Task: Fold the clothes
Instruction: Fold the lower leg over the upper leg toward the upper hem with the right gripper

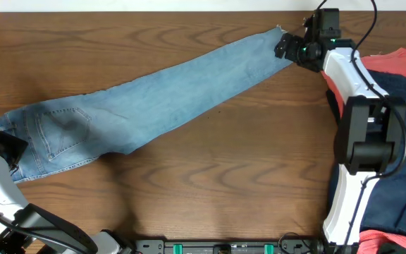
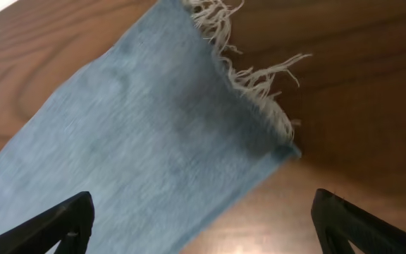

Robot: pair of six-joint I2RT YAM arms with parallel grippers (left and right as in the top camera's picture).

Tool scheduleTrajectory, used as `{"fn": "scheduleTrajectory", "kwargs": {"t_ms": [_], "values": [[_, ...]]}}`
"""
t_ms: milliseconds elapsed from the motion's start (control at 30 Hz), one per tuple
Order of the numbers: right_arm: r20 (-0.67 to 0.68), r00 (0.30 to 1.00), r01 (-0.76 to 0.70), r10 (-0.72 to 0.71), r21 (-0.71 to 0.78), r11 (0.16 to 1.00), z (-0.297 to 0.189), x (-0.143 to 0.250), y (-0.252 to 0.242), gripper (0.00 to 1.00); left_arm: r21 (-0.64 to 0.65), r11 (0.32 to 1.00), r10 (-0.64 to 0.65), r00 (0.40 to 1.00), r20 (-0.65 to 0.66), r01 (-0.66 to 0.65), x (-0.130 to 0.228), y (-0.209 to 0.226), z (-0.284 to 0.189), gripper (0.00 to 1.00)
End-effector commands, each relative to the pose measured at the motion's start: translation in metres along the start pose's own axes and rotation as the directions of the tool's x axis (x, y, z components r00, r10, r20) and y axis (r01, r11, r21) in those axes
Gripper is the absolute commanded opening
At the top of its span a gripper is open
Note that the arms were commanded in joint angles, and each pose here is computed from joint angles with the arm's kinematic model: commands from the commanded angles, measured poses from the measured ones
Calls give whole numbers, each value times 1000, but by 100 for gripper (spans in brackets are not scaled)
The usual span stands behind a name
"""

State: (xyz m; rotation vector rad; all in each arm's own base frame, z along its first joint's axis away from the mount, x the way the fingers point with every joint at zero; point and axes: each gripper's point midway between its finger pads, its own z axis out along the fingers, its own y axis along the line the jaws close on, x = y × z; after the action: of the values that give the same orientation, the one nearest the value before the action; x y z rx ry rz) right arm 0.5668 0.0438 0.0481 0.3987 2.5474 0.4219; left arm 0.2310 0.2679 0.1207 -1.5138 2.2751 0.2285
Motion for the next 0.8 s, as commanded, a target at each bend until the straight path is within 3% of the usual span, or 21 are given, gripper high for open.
{"fn": "scheduleTrajectory", "kwargs": {"t_ms": [0, 267, 333, 400, 433, 500, 533, 767], "values": [[-44, 998, -40, 42, 40, 998, 33, 18, -20, 97, -29, 999, 16, 998, -62, -18, 18, 5, 20, 67], [-116, 992, -54, 45, -72, 996, 71, 44, -12, 99, -40, 999, 18, 993, -115, -23, 28, 7, 35, 67], [-119, 992, -53, 43, -85, 995, 76, 47, -9, 95, -38, 999, 18, 993, -113, -22, 27, 6, 34, 67], [-119, 992, -49, 37, -100, 994, 77, 48, -5, 75, -38, 999, 18, 993, -116, -23, 28, 6, 33, 67], [-117, 992, -47, 35, -105, 993, 77, 47, -4, 50, -38, 999, 18, 993, -118, -23, 29, 7, 33, 67], [-115, 993, -47, 34, -106, 993, 75, 45, -3, 12, -40, 999, 18, 992, -122, -23, 30, 7, 31, 67], [-117, 992, -51, 38, -103, 993, 72, 44, -4, 1, -40, 999, 18, 992, -122, -23, 30, 7, 30, 67], [-148, 986, -76, 79, 22, 997, 2, 30, -29, 1, -16, 1000, 16, 999, -51, -16, 16, 4, 9, 67]]}}
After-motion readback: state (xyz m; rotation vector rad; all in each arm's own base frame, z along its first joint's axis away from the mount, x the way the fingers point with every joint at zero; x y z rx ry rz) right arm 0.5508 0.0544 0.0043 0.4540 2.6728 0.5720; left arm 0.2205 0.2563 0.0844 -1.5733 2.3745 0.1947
